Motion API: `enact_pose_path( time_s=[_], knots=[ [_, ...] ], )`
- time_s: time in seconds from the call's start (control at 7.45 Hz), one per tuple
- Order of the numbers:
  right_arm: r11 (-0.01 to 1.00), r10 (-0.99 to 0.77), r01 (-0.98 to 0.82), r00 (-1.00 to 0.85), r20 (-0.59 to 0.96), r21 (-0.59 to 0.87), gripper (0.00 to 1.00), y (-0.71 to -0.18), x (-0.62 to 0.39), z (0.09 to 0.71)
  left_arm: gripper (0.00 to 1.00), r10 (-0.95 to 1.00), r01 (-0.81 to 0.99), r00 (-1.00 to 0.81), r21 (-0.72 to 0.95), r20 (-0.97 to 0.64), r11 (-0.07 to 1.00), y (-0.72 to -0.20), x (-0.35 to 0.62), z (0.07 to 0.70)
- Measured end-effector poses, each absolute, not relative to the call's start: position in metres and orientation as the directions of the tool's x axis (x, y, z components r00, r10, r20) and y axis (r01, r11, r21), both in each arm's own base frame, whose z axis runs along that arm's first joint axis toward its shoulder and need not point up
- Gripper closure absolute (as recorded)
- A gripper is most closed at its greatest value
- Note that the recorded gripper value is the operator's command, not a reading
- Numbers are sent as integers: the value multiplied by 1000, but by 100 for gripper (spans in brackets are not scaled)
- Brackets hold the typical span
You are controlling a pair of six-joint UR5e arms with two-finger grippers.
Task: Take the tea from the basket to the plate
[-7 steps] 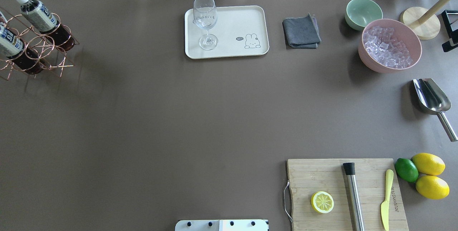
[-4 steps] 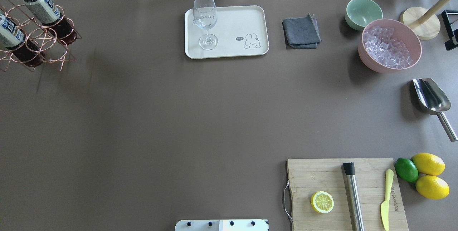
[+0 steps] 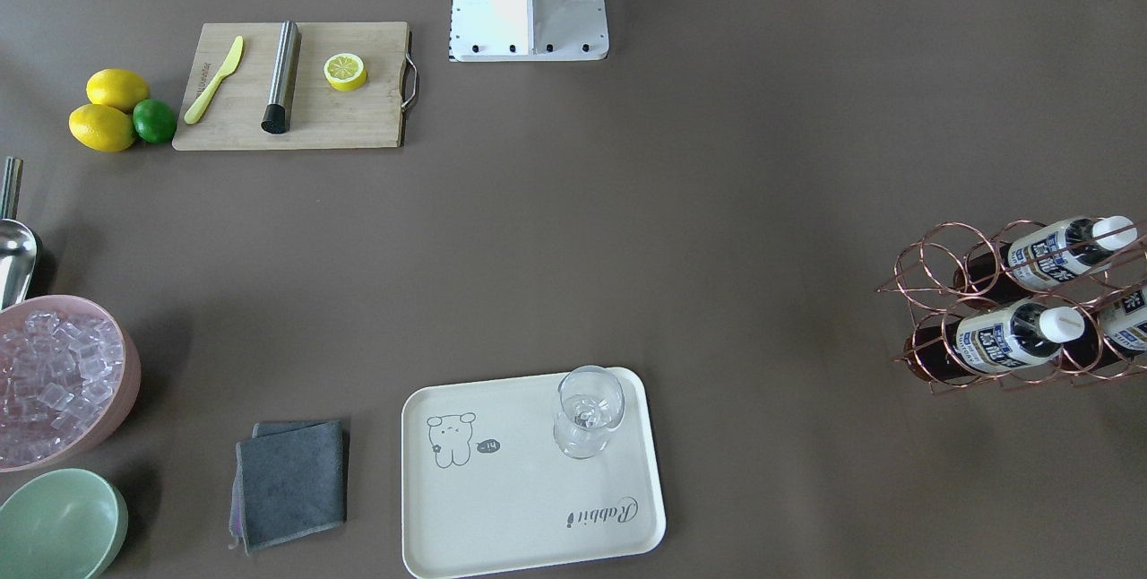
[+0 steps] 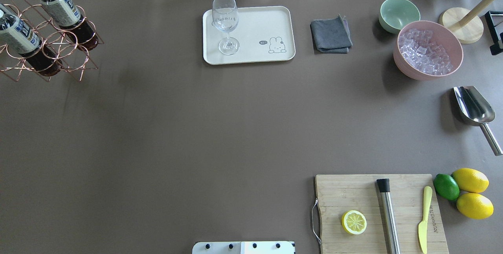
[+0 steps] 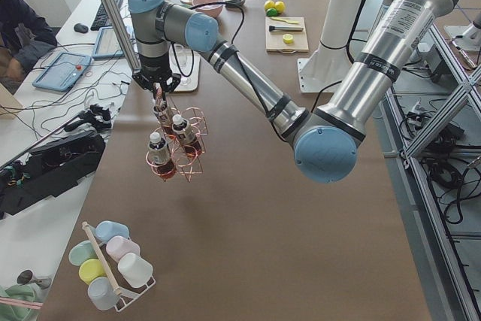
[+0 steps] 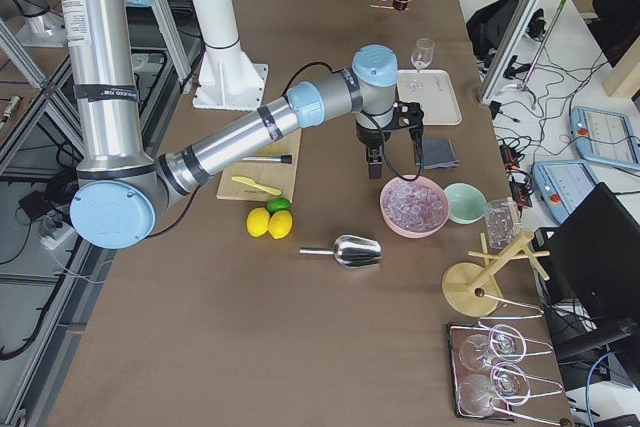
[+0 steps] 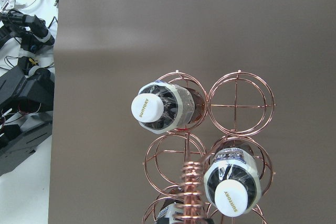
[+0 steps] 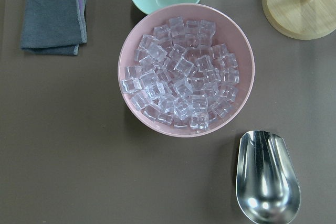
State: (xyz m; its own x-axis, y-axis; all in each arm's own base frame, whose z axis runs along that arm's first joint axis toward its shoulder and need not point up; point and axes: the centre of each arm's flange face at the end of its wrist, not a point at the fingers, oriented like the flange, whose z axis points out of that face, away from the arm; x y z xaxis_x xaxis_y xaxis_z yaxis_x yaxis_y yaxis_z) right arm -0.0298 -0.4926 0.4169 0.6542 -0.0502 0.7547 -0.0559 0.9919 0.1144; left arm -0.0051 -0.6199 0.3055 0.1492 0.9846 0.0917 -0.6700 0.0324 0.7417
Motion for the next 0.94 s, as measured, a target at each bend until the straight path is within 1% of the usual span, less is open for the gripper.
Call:
enact_pose_path(
  time_s=[0.54,0.94],
  knots=[
    [992,-44,-59,655,754,110,0,-491,-27,420,100,981,-621,189,780,50,79,-579,61,247],
    [992,-44,-59,655,755,110,0,-491,-27,421,100,973,-574,231,805,-18,151,-549,96,215]
  ],
)
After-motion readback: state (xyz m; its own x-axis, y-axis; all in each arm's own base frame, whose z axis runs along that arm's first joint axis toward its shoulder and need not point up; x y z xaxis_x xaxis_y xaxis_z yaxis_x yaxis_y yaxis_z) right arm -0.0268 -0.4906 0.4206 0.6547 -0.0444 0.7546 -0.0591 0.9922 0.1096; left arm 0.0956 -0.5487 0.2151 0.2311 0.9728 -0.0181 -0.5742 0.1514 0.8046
